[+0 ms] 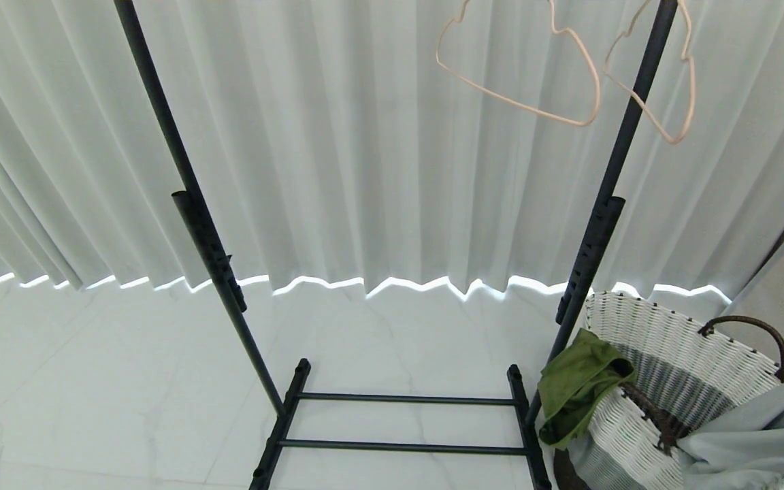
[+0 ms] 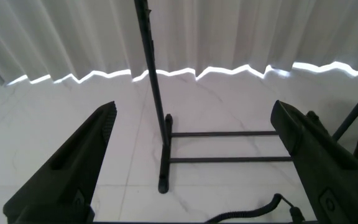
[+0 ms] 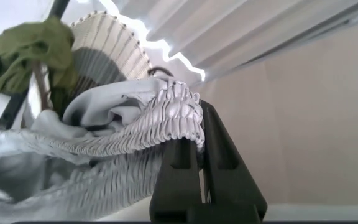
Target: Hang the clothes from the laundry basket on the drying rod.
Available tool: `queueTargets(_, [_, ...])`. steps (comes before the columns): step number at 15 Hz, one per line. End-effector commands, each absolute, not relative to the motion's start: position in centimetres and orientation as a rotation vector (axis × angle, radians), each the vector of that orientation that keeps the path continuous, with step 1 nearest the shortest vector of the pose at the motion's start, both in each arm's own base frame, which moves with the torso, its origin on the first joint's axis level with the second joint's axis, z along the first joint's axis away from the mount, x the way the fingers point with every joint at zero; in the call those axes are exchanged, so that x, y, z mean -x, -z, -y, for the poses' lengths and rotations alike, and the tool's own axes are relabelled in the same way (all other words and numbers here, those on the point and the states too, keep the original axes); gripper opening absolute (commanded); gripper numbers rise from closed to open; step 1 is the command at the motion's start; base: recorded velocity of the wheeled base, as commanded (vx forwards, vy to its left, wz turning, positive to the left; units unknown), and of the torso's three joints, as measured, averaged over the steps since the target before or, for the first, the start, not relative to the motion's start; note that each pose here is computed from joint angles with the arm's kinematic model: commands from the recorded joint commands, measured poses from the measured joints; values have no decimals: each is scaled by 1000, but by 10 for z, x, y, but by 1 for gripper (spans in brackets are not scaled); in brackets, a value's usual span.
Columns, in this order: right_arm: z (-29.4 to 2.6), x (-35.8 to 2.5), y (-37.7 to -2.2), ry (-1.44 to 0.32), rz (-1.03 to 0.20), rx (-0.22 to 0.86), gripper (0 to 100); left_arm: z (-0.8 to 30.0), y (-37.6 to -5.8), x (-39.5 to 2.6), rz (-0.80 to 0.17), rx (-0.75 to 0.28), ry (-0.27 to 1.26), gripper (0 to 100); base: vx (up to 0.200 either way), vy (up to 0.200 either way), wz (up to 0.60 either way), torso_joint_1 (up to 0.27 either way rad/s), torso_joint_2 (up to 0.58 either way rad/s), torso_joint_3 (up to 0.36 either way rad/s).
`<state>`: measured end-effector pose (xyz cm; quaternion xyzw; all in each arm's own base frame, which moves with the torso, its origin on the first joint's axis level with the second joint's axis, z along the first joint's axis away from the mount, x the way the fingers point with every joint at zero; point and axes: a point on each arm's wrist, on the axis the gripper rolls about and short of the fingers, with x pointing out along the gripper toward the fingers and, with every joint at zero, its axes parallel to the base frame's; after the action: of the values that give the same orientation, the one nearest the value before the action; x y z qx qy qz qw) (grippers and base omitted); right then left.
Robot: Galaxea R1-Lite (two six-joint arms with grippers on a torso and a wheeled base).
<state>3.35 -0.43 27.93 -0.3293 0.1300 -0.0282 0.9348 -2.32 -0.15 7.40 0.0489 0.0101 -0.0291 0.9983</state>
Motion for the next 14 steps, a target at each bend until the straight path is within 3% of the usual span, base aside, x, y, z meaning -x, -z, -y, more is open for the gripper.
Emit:
queueTargets(1, [4, -33, -280, 59, -260, 674, 0, 1, -74, 23, -20, -97, 58, 100, -200, 0, 0, -2, 12, -7])
queueTargets(5, [4, -33, -279, 57, -263, 674, 0, 1, -74, 23, -20, -97, 58, 100, -200, 0, 0, -1, 2, 4])
queueTargets(11, [4, -37, -278, 34, -289, 670, 0, 1, -74, 23, -20, -99, 58, 100, 0, 0, 0, 0, 0, 0])
queueTargets(14, [-3, -39, -283, -150, -256, 611, 0, 1, -74, 23, -20, -114, 58, 100, 0, 0, 0, 0, 0, 0])
